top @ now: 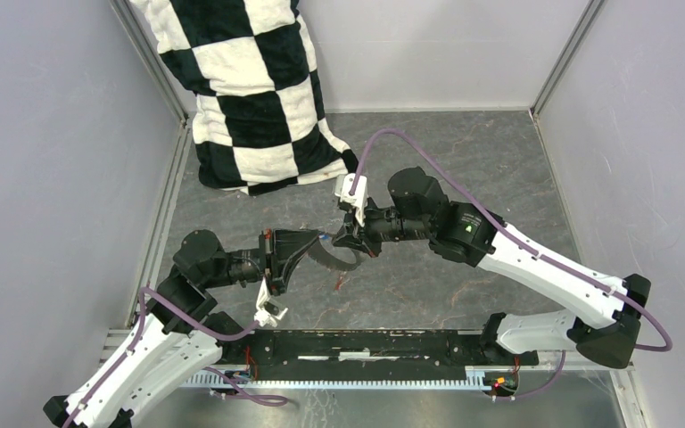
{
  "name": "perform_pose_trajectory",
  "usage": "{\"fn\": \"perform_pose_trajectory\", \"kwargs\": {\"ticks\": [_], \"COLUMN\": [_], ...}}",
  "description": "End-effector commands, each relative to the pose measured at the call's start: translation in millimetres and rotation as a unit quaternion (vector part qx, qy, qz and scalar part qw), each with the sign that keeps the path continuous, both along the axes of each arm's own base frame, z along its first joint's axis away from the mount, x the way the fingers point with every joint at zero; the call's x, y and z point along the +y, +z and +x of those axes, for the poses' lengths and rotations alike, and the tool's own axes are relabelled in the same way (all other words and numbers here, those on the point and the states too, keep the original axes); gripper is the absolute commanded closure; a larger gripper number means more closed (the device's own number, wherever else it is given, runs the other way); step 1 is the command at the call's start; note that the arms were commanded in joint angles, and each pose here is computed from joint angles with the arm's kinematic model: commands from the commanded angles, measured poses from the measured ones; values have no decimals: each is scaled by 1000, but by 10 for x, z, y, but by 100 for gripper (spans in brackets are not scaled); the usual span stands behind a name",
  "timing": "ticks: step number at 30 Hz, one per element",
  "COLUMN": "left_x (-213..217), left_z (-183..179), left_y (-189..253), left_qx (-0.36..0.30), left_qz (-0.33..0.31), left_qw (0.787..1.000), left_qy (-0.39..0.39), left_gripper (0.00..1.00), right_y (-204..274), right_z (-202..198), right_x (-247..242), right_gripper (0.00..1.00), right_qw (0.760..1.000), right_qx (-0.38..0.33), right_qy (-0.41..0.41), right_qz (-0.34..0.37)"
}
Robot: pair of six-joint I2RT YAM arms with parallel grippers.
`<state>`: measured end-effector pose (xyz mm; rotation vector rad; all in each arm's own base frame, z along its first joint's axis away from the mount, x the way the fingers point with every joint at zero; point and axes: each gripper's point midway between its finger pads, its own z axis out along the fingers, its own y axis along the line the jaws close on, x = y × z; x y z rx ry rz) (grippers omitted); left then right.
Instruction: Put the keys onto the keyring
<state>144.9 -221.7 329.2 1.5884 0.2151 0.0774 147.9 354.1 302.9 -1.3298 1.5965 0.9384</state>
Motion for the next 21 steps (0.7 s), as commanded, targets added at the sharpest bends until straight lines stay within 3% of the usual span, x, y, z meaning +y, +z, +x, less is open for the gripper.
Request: {"fn": "perform_pose_trajectory", "kwargs": {"ticks": [1,5,13,18,21], "left_x": [16,10,-25,-52,-92], "left_z": [19,8,-77,-25,-56], "left_y": [59,73,130,330,323], "left_qx": [-30,-23,81,201,260], "left_qz": [-5,-8,-25,-69,-67], "left_qw": [1000,1000,996,977,963], "left_qy": [7,3,-17,-5,-12], "left_gripper": [86,97,98,98,98], "right_y": [272,260,315,335,385], "right_z": [-60,-85,-168,-238,-250], "right_x": [1,-11,7,-23,-52], "right_gripper": [100,100,99,79,72], "right_qw": [999,998,995,992,989], "right_qx": [-21,-25,-47,-68,-87], "right_qy": [7,13,41,56,59], "right_qz": [48,49,75,93,107]}}
